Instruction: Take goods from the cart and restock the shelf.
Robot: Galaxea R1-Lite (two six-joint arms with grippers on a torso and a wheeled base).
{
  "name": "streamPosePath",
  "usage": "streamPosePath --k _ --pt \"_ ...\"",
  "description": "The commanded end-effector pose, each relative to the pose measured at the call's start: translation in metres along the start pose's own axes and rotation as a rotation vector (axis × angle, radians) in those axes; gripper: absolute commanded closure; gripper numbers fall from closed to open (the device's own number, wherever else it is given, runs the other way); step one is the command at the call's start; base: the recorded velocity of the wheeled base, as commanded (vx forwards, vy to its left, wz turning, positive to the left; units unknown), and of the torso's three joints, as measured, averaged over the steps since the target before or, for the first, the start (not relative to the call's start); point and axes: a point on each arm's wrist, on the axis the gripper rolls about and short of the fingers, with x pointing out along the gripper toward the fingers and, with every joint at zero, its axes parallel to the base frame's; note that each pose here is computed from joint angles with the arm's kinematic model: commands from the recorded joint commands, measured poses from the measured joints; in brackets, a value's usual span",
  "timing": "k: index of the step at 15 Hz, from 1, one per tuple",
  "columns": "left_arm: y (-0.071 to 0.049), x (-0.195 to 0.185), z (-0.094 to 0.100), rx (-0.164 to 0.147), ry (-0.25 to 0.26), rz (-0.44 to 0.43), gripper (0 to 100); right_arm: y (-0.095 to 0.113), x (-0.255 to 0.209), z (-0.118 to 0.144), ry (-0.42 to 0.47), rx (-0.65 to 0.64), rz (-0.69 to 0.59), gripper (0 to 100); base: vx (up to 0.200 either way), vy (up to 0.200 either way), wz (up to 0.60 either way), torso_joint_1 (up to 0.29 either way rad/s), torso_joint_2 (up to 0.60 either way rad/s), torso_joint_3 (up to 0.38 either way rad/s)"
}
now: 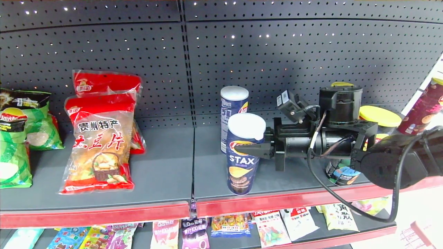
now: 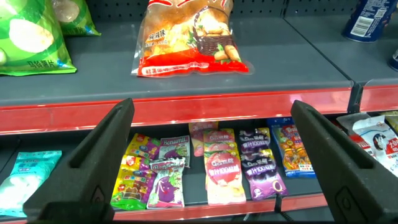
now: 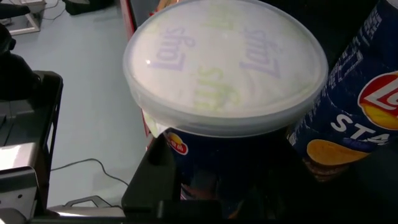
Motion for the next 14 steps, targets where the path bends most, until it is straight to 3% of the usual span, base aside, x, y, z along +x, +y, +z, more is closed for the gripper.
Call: streamPosePath --k 1,5,6,14 --pt "0.0 0.0 0.0 0.0 0.002 0.0 0 0.0 0.002 -0.004 0.01 0.01 0.003 100 0.0 0.0 0.0 0.0 0.0 0.0" --pt "0.0 0.0 0.0 0.0 0.001 0.0 0 0.0 0.001 -0.004 0.01 0.011 0.002 100 0.0 0.0 0.0 0.0 0.0 0.0" --pt "0.0 0.0 0.0 0.0 0.001 0.0 0 0.0 0.001 -0.004 0.011 0.013 0.002 0 0.0 0.0 0.0 0.0 0.0 0.0" --pt "0.0 0.0 0.0 0.0 0.002 0.0 0 0.008 -0.012 0.005 0.0 0.002 -0.019 0 0.0 0.0 0.0 0.0 0.0 0.0"
